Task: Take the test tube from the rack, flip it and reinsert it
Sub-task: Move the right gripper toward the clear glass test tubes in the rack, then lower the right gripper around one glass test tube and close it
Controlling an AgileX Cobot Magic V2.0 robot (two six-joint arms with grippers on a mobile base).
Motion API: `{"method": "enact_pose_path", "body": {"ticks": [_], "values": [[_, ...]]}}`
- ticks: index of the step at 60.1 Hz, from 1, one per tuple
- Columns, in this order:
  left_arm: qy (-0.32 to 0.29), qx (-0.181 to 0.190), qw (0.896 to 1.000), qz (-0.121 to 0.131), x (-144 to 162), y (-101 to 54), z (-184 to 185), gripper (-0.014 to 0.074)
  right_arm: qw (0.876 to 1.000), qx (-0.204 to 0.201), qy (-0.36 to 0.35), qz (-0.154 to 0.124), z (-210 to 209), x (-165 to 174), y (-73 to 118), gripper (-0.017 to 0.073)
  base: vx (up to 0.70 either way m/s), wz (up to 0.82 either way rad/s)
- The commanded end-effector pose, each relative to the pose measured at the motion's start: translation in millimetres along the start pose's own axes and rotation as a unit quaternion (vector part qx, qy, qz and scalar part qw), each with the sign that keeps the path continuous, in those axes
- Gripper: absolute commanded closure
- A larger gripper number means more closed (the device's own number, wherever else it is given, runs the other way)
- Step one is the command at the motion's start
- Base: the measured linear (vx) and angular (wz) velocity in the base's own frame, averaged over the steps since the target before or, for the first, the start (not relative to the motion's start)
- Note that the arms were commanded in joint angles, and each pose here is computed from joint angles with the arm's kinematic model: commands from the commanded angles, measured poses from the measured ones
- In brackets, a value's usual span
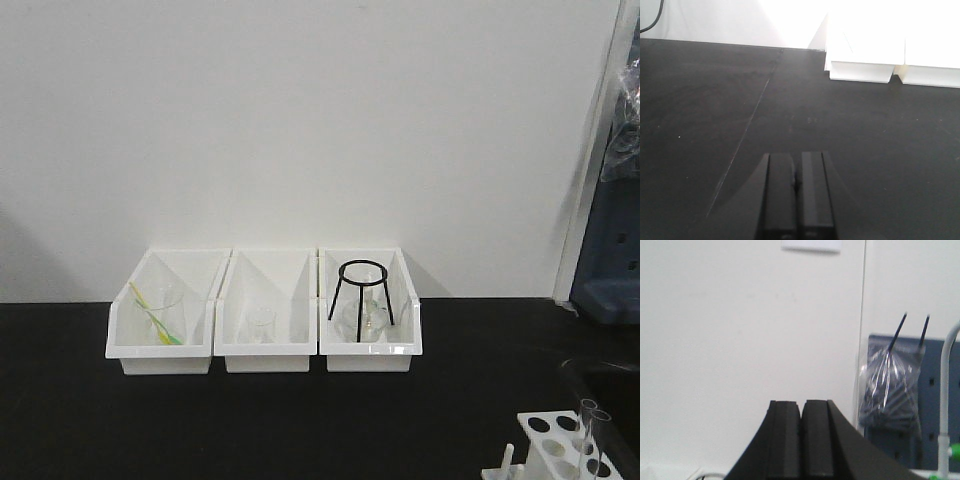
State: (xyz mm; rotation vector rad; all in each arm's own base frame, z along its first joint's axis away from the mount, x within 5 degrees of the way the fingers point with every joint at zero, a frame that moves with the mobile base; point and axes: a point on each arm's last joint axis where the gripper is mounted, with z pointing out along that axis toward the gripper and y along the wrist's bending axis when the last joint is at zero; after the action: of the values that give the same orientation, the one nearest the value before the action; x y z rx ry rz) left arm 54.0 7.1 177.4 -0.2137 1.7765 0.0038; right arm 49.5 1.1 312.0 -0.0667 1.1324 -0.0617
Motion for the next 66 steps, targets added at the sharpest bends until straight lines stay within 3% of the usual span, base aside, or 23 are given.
{"method": "enact_pose_path", "body": {"ticks": [1,10,13,27,34,40,55,61,66], "values": [[-0.044,0.01,0.999,-0.002,-7.4,-1.5,-0.4,0.06,1.0,0.013,-0.014,-0.015,43.7,-33.8,-5.1,0.0568,0.0,0.0],[-0.044,0.01,0.999,-0.002,-7.4,-1.5,-0.4,0.06,0.997,0.019,0.074,0.032,109.8,-21.0,-5.6,0.0568,0.0,-0.01],[-0.044,0.01,0.999,-0.002,-7.4,-1.5,-0.4,0.06,0.995,0.018,0.089,0.036,119.9,-16.4,-5.1,0.0568,0.0,0.0],[-0.044,0.01,0.999,-0.002,-7.4,-1.5,-0.4,0.06,0.994,0.02,0.104,0.032,136.1,-6.8,-4.5,0.0554,0.0,0.0],[-0.044,0.01,0.999,-0.002,-7.4,-1.5,-0.4,0.06,0.994,0.018,0.106,0.025,136.1,-6.5,-4.3,0.0507,0.0,0.0],[-0.044,0.01,0.999,-0.002,-7.4,-1.5,-0.4,0.06,0.994,0.017,0.107,0.024,136.0,-6.3,-4.2,0.0427,0.0,0.0],[-0.044,0.01,0.999,-0.002,-7.4,-1.5,-0.4,0.06,0.994,0.018,0.107,0.026,136.0,-6.3,-4.2,0.0048,0.0,0.0],[-0.044,0.01,0.999,-0.002,-7.4,-1.5,-0.4,0.06,0.994,0.018,0.106,0.026,136.1,-6.6,-4.3,-0.0041,0.0,0.0],[-0.044,0.01,0.999,-0.002,-7.4,-1.5,-0.4,0.06,0.993,0.022,0.104,0.048,136.1,-6.7,-4.6,-0.0084,0.0,0.0]]}}
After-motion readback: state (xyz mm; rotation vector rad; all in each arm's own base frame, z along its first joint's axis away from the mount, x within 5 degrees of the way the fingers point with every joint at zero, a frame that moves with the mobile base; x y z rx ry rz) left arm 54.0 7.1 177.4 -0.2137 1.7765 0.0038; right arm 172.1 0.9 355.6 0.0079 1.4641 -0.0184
